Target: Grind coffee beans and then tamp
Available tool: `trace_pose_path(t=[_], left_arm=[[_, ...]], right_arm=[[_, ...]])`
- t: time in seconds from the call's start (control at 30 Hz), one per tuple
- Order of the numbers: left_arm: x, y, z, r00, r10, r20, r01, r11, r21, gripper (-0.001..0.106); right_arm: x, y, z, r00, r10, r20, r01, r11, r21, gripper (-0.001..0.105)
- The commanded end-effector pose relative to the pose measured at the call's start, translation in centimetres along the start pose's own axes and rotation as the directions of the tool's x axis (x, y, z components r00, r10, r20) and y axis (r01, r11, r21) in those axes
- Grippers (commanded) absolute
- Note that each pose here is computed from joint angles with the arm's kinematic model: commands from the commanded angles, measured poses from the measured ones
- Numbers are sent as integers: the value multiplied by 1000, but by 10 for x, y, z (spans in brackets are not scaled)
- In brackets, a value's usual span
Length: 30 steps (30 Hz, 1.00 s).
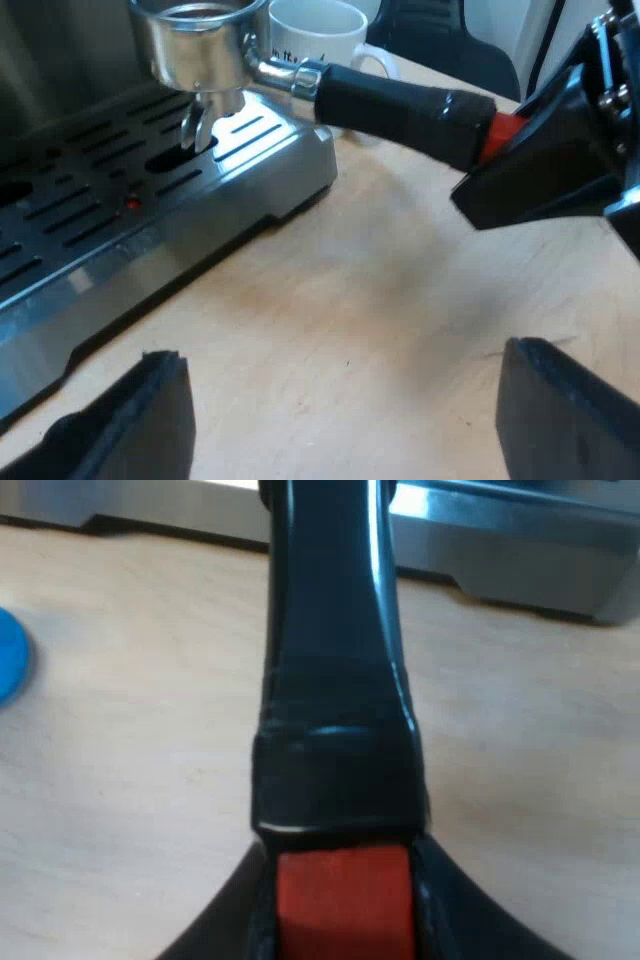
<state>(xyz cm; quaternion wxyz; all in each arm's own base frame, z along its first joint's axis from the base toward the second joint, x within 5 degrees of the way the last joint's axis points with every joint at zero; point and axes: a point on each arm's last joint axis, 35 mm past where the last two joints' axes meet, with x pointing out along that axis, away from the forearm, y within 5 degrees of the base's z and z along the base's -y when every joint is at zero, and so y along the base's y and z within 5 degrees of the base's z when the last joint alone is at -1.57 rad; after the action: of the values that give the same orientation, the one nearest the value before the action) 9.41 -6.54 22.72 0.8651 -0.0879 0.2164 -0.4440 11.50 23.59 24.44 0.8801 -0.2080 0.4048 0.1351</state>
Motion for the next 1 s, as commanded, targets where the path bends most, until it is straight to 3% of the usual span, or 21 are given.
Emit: trace_pose_path(t=[0.03, 0.3, 0.53, 0.7, 1.0], left_arm=[[-2, -4, 8, 1000, -19, 13, 19, 1000, 1, 65], [-7, -10, 23, 998, -27, 49, 26, 999, 23, 65], [-14, -15, 30, 1000, -14, 0, 14, 1000, -7, 65], [-18, -18, 35, 1000, -16, 12, 16, 1000, 0, 65], [-43, -31, 27, 998, -25, 54, 24, 999, 34, 65]], right_arm=[[-16, -6, 4, 996, -43, 76, 42, 999, 14, 0], [-39, -10, -6, 990, -17, 141, 18, 1000, -10, 0], [-49, -16, -29, 986, 32, 164, -24, 998, -55, 0], [-51, -17, -42, 984, 59, 170, -44, 995, -89, 0], [-50, -10, -52, 975, 147, 166, -105, 965, -240, 0]])
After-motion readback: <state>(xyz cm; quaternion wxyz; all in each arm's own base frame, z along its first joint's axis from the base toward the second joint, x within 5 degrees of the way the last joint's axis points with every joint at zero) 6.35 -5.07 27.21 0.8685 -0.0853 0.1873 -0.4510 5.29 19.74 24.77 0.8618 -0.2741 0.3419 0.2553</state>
